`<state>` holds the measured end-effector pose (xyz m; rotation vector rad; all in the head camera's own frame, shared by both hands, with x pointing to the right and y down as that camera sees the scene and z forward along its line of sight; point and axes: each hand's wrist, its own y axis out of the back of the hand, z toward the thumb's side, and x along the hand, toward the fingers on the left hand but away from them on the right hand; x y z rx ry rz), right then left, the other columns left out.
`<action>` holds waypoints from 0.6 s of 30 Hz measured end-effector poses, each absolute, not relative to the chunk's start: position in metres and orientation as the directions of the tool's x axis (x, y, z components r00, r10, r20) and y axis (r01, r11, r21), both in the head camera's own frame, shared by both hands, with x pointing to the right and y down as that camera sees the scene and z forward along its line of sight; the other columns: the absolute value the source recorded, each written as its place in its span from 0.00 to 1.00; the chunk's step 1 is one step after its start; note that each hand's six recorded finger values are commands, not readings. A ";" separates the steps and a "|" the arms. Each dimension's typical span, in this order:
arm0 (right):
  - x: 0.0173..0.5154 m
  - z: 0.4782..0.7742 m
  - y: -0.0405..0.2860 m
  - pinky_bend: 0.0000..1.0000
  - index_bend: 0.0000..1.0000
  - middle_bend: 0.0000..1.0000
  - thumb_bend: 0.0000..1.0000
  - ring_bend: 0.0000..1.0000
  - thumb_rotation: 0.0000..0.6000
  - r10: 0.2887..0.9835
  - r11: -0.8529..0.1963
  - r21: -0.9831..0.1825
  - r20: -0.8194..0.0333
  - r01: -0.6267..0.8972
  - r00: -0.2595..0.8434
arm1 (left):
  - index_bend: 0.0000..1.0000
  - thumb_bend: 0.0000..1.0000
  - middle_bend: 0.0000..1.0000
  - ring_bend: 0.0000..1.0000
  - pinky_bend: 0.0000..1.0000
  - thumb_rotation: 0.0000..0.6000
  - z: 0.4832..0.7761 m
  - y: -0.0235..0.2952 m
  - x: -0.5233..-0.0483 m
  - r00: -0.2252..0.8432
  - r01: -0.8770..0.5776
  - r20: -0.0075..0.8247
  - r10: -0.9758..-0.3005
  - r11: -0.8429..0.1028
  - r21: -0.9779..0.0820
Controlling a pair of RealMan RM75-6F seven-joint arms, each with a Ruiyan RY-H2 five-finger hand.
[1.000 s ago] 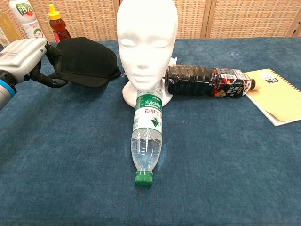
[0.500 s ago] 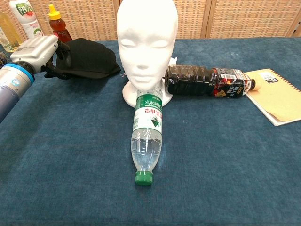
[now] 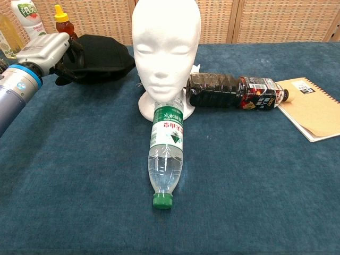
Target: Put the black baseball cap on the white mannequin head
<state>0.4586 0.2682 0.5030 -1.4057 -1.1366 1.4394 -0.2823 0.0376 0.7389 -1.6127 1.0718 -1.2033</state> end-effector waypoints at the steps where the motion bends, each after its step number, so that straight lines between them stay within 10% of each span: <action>1: 0.459 0.502 0.268 0.42 0.34 0.39 0.15 0.43 1.00 0.962 -0.267 -0.963 -0.269 0.042 -0.054 | 0.78 0.49 0.49 0.44 0.76 1.00 0.734 0.037 -0.283 0.182 -0.155 0.236 -0.955 -0.265 -0.952; 18: 0.455 0.502 0.267 0.42 0.34 0.39 0.15 0.43 1.00 0.964 -0.260 -0.964 -0.263 0.060 -0.036 | 0.84 0.47 0.53 0.46 0.77 1.00 0.637 0.012 -0.271 0.309 -0.292 -0.129 -0.942 0.035 -0.956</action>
